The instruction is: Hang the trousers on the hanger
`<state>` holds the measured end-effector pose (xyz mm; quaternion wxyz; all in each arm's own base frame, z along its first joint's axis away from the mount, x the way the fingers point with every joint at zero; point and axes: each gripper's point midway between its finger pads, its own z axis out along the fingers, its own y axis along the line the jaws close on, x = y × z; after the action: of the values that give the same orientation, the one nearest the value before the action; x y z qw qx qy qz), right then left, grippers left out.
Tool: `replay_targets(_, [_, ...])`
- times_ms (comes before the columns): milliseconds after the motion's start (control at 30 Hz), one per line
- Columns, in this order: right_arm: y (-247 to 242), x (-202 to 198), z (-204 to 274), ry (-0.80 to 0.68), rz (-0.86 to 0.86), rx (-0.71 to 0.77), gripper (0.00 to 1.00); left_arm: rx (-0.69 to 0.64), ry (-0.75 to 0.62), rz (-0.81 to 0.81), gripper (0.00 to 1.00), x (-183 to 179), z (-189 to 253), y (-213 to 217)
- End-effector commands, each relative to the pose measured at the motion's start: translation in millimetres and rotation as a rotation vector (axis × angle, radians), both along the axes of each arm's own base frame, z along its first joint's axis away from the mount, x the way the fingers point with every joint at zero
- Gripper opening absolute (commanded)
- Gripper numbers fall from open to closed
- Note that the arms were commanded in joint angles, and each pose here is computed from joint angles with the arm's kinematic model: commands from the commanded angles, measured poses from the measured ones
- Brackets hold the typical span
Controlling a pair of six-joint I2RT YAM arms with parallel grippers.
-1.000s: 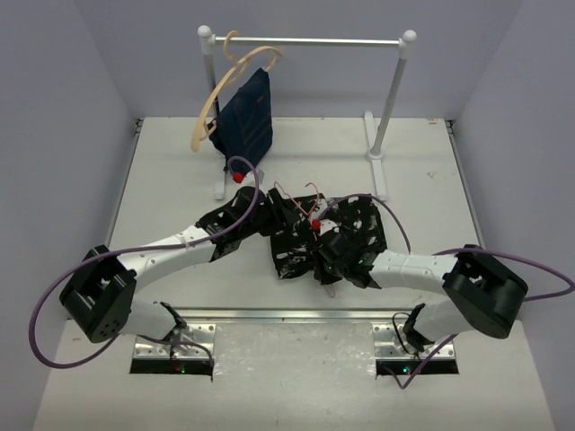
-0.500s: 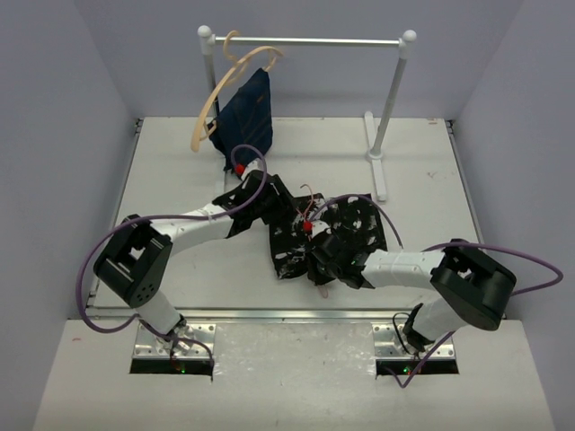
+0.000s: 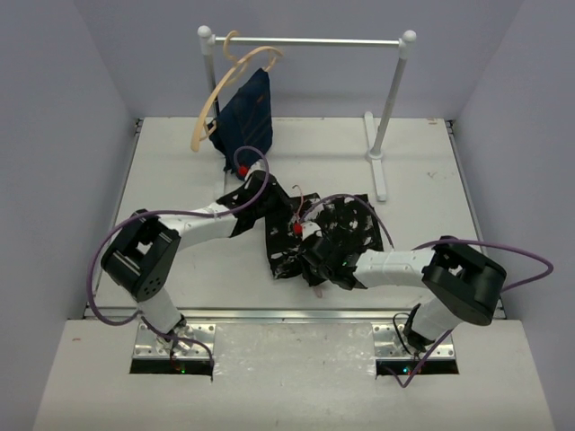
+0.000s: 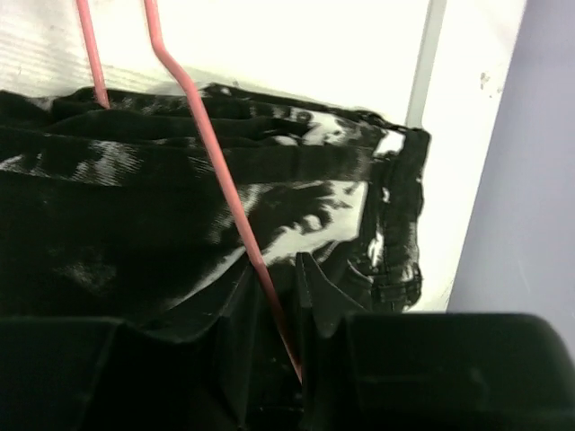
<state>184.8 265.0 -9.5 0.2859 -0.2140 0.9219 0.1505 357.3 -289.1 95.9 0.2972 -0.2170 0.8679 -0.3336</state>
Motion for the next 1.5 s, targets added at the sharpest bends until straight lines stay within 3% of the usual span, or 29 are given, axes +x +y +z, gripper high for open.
replay_targets(0, [15,1,15,-0.059,0.094,0.016,0.40,-0.077,0.010,-0.054,0.00,-2,1,-9])
replay_targets(67, [8,-10,19,-0.051,0.132,0.039,0.77,-0.074,0.000,-0.064,0.00,-5,4,0])
replay_targets(100, [5,-18,22,-0.041,0.159,0.056,0.89,-0.070,-0.012,-0.073,0.00,-5,7,5])
replay_targets(133, [1,-27,26,-0.025,0.189,0.070,0.92,-0.058,-0.022,-0.080,0.00,-5,8,11])
replay_targets(267, [-7,-50,53,0.018,0.244,0.130,0.99,-0.019,-0.055,-0.158,0.00,-11,10,31])
replay_targets(400, [-7,-59,92,0.023,0.259,0.241,0.99,0.015,-0.049,-0.241,0.00,-22,4,36])
replay_targets(633, [-58,43,135,0.081,-0.231,0.293,0.99,0.060,-0.034,-0.276,0.00,-41,-8,47])
replay_targets(867, [-43,101,108,0.200,-0.266,0.222,0.98,0.092,-0.027,-0.269,0.00,-49,-14,56])
replay_targets(1067, [-27,113,65,0.335,-0.289,0.206,0.85,0.086,-0.023,-0.261,0.00,-56,-20,60])
replay_targets(1233, [11,89,54,0.442,-0.184,0.362,0.55,0.074,-0.045,-0.240,0.00,-56,-19,61])
replay_targets(1267, [16,88,57,0.448,-0.169,0.381,0.55,0.074,-0.045,-0.239,0.00,-55,-19,62])
replay_targets(1300, [23,89,65,0.440,-0.136,0.419,0.45,0.076,-0.044,-0.238,0.00,-55,-19,62])
replay_targets(1367, [23,93,76,0.411,-0.122,0.420,0.12,0.079,-0.045,-0.238,0.00,-55,-18,63])
replay_targets(1400, [22,95,81,0.390,-0.120,0.415,0.02,0.081,-0.045,-0.237,0.00,-56,-18,64])
replay_targets(1467, [16,99,99,0.334,-0.117,0.420,0.00,0.108,-0.040,-0.217,0.00,-55,-20,71])
